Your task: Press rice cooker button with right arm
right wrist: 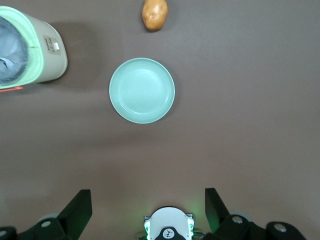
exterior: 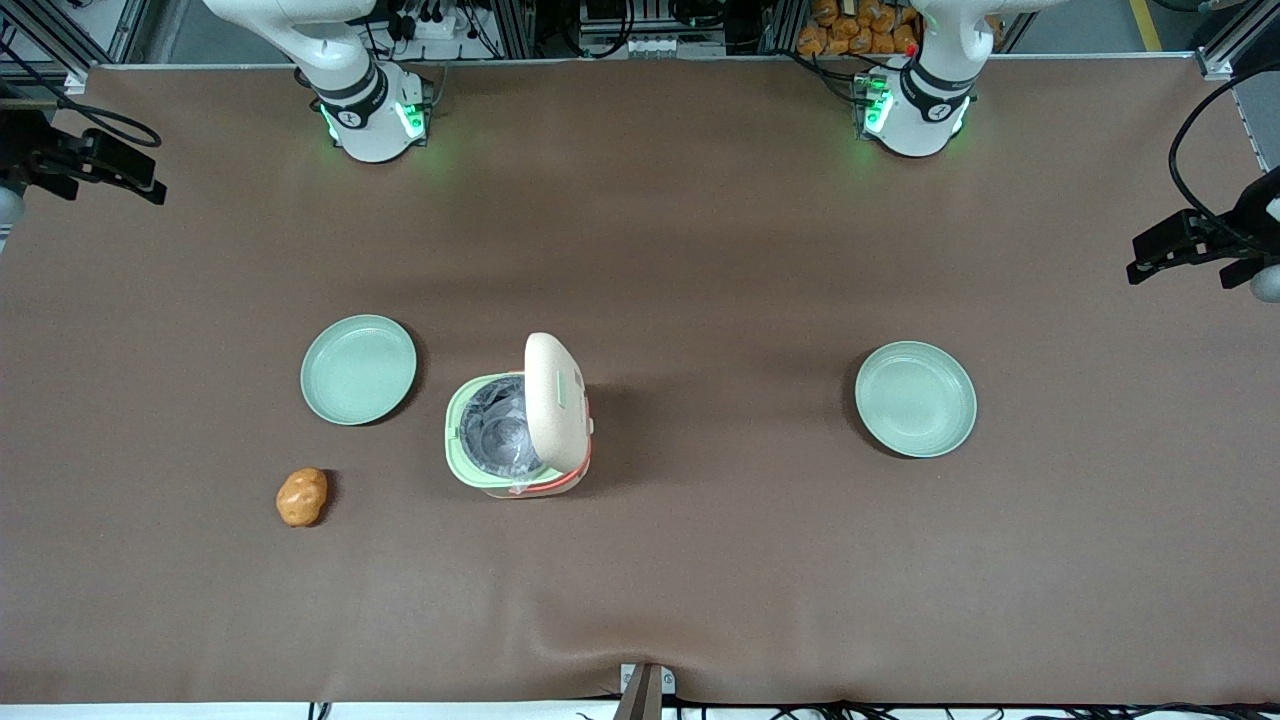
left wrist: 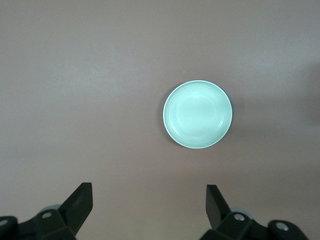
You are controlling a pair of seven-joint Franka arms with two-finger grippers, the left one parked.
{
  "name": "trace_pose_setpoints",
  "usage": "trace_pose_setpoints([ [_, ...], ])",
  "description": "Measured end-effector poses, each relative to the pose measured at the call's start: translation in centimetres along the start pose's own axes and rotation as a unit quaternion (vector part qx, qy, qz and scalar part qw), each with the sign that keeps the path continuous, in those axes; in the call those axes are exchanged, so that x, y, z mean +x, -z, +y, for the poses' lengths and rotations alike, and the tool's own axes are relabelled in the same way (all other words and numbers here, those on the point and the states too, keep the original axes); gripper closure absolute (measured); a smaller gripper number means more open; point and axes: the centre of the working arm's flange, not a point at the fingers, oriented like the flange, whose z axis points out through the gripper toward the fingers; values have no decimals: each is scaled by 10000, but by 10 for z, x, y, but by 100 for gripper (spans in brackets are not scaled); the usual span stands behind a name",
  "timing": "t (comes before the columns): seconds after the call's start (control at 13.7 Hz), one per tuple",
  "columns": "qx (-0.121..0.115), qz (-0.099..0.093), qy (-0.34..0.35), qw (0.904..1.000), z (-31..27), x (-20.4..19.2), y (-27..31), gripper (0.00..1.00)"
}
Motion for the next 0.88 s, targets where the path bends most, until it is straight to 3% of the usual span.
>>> trace_pose_setpoints([
  [0.88, -31, 462, 293, 9985, -2, -7, 24, 0],
])
